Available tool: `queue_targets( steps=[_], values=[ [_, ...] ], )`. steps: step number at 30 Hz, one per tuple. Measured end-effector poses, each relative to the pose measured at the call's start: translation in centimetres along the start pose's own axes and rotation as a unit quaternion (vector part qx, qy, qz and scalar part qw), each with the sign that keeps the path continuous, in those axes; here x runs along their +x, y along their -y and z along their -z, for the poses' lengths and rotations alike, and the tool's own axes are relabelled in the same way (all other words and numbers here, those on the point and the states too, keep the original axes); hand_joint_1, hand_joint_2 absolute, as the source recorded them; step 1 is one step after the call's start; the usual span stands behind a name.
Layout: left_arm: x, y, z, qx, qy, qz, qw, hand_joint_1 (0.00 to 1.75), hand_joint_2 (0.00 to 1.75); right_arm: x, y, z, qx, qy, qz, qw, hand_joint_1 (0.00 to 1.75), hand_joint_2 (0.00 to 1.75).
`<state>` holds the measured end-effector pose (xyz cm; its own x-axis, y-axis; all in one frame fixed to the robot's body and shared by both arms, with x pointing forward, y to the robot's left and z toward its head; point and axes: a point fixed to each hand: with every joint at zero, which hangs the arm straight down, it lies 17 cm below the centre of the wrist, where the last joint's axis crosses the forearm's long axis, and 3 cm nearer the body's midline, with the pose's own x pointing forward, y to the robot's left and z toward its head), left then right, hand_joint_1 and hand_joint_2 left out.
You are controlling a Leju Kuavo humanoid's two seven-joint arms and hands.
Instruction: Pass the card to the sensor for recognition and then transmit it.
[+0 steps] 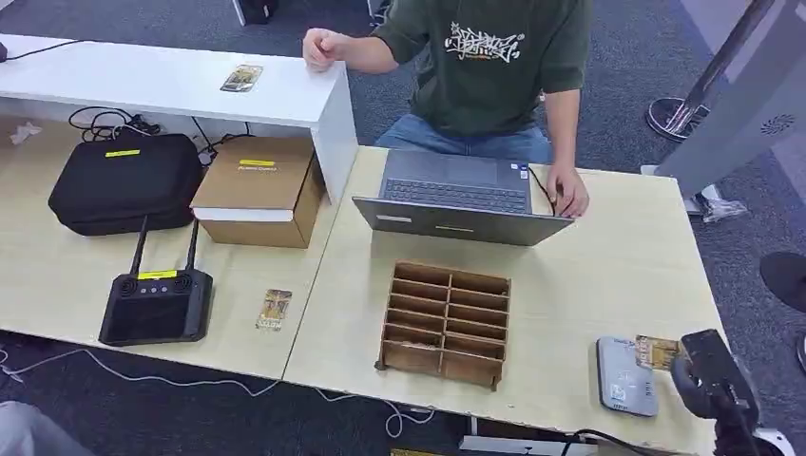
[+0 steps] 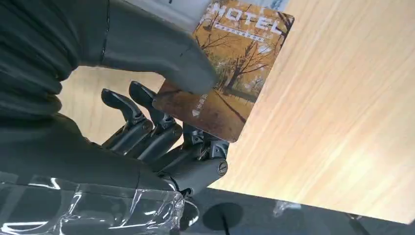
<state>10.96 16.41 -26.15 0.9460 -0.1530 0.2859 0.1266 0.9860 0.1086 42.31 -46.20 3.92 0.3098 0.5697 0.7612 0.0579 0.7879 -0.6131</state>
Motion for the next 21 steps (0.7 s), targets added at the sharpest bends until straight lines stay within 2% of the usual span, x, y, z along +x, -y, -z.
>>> queue_targets(
  steps=[11,21],
  values=[
    [-0.1,0.0,0.0,-0.001,-0.001,-0.001,1.0,0.0,0.0,-4.9,0.5,-1.5,0.008,-0.053,0.009,0.999,1.75,1.75],
    [0.0,0.0,0.0,0.0,-0.001,0.001,1.0,0.0,0.0,-7.3,0.2,-1.6,0.014,-0.084,0.003,0.996,1.75,1.75]
  ],
)
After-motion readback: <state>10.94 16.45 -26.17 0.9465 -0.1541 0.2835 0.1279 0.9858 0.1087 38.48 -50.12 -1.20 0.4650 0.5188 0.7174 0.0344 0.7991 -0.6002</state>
